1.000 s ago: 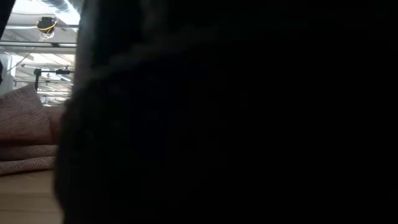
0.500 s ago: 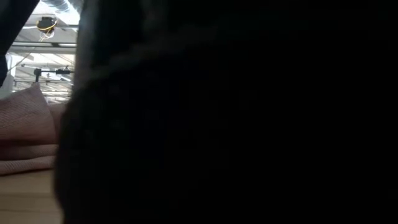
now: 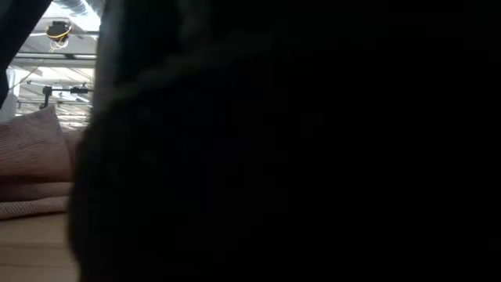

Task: Sort clothes
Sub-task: Put the pink polo shirt into the white laundry bin, then put the blue pants into the white laundry bin

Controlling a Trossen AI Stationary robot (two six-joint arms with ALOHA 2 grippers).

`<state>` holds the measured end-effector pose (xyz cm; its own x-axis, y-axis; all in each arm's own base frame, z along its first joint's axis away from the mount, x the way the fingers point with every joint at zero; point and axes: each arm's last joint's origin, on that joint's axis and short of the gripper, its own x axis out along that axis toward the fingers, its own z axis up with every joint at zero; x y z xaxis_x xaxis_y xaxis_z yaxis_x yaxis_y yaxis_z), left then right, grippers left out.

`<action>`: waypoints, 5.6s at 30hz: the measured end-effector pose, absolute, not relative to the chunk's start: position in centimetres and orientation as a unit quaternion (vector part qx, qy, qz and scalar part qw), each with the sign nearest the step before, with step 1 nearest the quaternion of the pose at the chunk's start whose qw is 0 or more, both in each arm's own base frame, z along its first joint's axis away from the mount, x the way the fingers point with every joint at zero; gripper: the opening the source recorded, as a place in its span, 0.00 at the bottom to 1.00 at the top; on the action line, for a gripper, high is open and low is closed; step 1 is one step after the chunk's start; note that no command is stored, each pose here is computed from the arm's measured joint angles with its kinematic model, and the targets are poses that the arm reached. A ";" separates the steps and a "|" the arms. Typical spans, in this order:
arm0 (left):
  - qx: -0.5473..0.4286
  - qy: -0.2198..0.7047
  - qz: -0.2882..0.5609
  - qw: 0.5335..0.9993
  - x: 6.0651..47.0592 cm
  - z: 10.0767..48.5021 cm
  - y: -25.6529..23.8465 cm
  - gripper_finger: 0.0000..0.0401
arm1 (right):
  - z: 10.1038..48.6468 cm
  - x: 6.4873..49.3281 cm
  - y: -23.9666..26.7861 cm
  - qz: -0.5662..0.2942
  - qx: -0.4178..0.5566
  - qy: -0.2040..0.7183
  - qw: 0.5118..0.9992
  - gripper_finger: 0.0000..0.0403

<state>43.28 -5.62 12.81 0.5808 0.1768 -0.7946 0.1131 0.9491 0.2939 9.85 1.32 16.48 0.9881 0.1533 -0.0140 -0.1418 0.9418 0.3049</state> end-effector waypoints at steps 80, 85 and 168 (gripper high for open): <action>0.199 -0.053 0.328 0.922 32.1 48.7 13.1 0.01 | 16.5 9.8 1.3 0.075 0.153 0.019 0.985 0.08; 0.209 0.077 0.418 0.881 31.0 47.3 13.8 0.02 | 16.5 9.8 1.3 0.075 0.153 0.019 0.985 0.08; 0.086 0.024 -0.017 0.996 21.5 36.8 -1.4 0.48 | 35.3 22.2 8.0 0.073 0.082 0.225 0.968 0.08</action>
<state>21.46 -1.38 36.78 0.9982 -0.0305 -0.0510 0.0388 0.9846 0.1706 22.21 7.99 35.34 0.8879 0.1787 -0.4238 -0.1052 0.9759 0.1911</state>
